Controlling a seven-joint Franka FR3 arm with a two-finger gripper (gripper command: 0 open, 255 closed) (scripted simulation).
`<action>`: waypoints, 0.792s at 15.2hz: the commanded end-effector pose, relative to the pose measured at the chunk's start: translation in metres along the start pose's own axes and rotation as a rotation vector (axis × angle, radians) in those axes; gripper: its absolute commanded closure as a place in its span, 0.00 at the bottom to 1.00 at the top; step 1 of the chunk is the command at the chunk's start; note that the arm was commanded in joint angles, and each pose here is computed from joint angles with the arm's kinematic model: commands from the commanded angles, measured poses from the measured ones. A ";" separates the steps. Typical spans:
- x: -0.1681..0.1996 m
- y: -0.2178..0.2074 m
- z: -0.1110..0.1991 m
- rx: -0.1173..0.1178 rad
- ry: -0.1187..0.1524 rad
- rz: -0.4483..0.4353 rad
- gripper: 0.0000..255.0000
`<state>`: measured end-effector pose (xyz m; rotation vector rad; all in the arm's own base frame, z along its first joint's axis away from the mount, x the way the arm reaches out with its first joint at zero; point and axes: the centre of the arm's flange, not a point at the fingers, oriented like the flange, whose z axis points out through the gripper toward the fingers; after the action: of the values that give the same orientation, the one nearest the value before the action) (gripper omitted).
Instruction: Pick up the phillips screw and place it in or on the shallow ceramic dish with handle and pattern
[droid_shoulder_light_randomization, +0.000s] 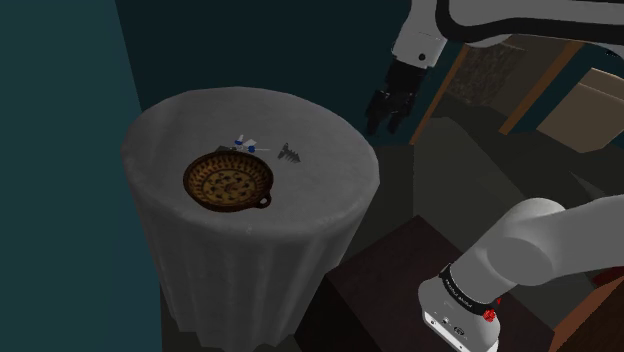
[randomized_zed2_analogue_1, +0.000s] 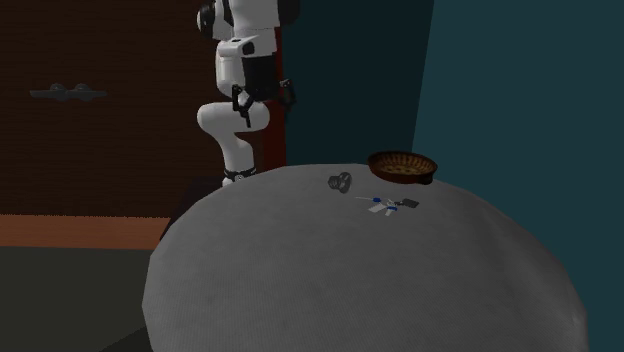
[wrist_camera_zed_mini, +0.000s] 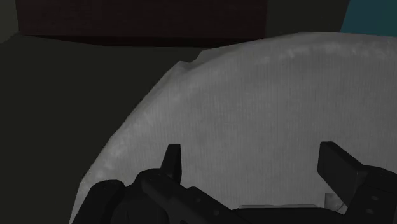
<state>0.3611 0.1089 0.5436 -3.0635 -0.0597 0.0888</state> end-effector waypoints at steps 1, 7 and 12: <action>0.018 -0.024 0.011 -0.009 0.007 0.019 0.00; 0.065 -0.083 0.038 -0.040 0.023 0.073 0.00; 0.108 -0.131 0.061 -0.066 0.036 0.118 0.00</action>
<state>0.4534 0.2376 0.4898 -3.1272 0.1046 0.0434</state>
